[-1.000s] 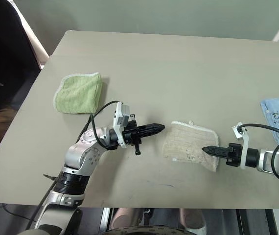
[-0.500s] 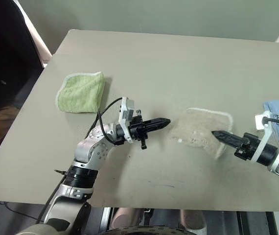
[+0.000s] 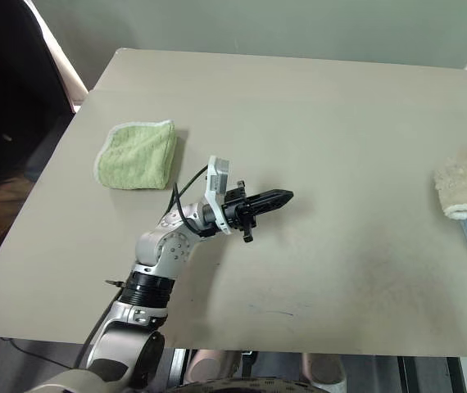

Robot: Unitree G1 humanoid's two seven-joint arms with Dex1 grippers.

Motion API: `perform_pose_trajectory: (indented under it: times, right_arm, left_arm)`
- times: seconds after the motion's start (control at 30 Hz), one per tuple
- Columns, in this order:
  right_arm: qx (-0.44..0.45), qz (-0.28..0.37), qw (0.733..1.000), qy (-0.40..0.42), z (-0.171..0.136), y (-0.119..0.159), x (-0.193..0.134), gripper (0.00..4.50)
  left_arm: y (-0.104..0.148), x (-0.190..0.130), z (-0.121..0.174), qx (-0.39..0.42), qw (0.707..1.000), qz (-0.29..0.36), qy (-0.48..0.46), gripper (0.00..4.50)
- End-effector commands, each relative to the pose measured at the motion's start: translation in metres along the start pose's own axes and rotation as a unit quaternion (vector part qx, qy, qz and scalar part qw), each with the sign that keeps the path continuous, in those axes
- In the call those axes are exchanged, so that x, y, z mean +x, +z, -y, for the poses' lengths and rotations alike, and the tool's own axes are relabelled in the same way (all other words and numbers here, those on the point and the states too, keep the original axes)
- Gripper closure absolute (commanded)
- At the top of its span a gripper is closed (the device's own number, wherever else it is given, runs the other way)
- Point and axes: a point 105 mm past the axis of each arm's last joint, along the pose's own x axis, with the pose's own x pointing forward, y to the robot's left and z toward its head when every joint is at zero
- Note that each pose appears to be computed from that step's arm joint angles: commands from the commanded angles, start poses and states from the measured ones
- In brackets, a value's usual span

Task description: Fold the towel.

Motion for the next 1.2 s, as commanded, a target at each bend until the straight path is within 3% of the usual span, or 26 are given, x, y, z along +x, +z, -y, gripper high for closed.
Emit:
perform_pose_trajectory:
  times: [0.03,0.2,0.8,1.2]
  right_arm:
    - [-0.014,0.080,0.997,-0.003,-0.010,0.028,-0.001,4.46]
    - [0.004,0.123,0.991,-0.045,0.009,0.044,0.000,4.46]
    - [-0.044,0.110,0.991,-0.063,0.041,0.086,0.031,4.46]
    - [-0.029,0.046,0.993,-0.109,0.094,0.041,0.030,4.46]
  left_arm:
    - [0.003,0.006,0.003,0.008,1.000,0.005,-0.013,4.50]
    - [0.002,0.011,0.006,0.007,1.000,0.009,-0.018,4.50]
    - [-0.004,0.012,0.009,0.008,1.000,0.007,-0.012,4.50]
    - [-0.002,0.009,0.009,0.016,1.000,0.009,0.000,4.50]
